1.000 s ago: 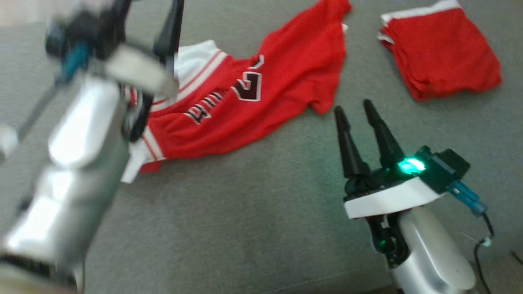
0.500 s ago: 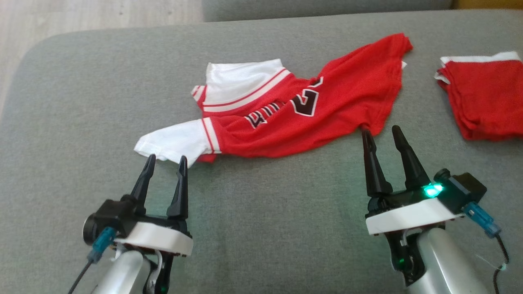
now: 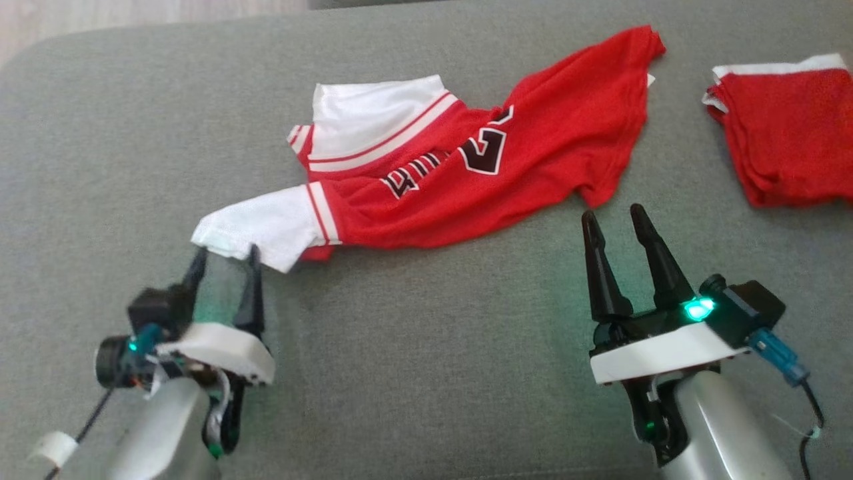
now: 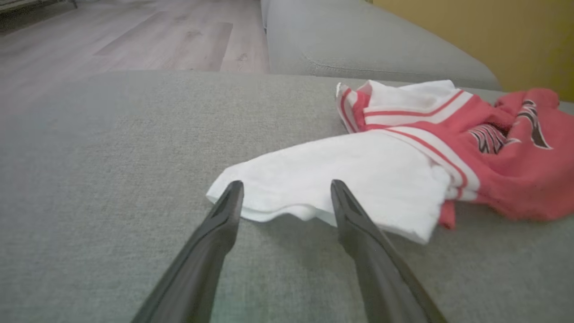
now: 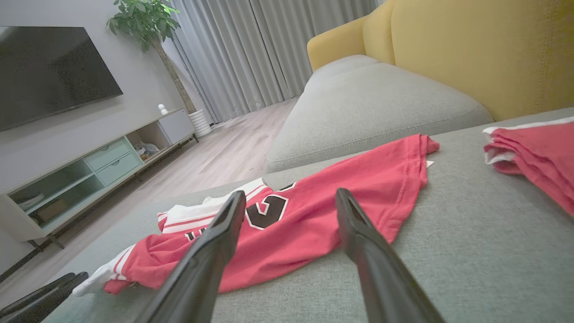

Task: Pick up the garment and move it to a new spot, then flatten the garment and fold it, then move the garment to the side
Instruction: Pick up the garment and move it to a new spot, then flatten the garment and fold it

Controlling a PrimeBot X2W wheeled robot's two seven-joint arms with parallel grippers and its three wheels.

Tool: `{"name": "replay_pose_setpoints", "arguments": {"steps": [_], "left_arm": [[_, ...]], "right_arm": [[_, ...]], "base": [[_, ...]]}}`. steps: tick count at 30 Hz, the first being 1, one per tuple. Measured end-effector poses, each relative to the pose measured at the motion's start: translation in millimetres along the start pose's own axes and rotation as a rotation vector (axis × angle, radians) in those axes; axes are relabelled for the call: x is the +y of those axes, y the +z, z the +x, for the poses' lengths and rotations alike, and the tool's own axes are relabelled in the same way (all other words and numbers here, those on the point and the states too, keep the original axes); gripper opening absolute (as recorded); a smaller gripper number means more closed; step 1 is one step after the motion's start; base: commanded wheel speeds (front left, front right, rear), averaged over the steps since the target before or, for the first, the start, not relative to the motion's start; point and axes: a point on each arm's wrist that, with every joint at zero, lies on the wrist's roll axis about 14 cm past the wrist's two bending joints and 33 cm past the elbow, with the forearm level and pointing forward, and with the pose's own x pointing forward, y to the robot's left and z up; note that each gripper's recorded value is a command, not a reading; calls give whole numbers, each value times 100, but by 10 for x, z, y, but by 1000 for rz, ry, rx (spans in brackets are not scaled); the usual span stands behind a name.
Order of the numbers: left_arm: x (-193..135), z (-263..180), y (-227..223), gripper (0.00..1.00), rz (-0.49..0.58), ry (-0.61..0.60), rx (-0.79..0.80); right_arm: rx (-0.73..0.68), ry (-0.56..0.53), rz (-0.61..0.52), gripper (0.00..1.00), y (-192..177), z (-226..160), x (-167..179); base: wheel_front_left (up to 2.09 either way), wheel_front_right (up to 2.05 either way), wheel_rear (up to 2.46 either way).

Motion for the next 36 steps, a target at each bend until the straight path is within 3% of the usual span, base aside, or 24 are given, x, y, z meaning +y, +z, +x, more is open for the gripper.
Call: {"name": "replay_pose_setpoints", "arguments": {"steps": [5,13,22,23,24,30,36], "left_arm": [[-30,167,-7,100,-33,-16,11],[237,284,-199,100,36,77,122],[230,398,-241,100,47,51,183],[233,401,-253,36,46,47,194],[224,408,-256,0,41,39,202],[193,389,-188,0,42,19,175],[116,283,129,0,32,-6,9]], "right_arm": [[10,-42,0,100,-35,-26,-142],[13,-42,-1,100,-47,5,-156],[12,-43,-4,100,-42,25,-169],[11,-43,-4,100,-41,25,-169],[11,-43,-4,100,-41,25,-167],[0,-34,-5,100,0,27,-135],[-23,-12,-8,100,88,20,-49]], "base": [[0,0,0],[0,0,0],[0,0,0],[0,0,0],[0,0,0],[0,0,0],[0,0,0]]}}
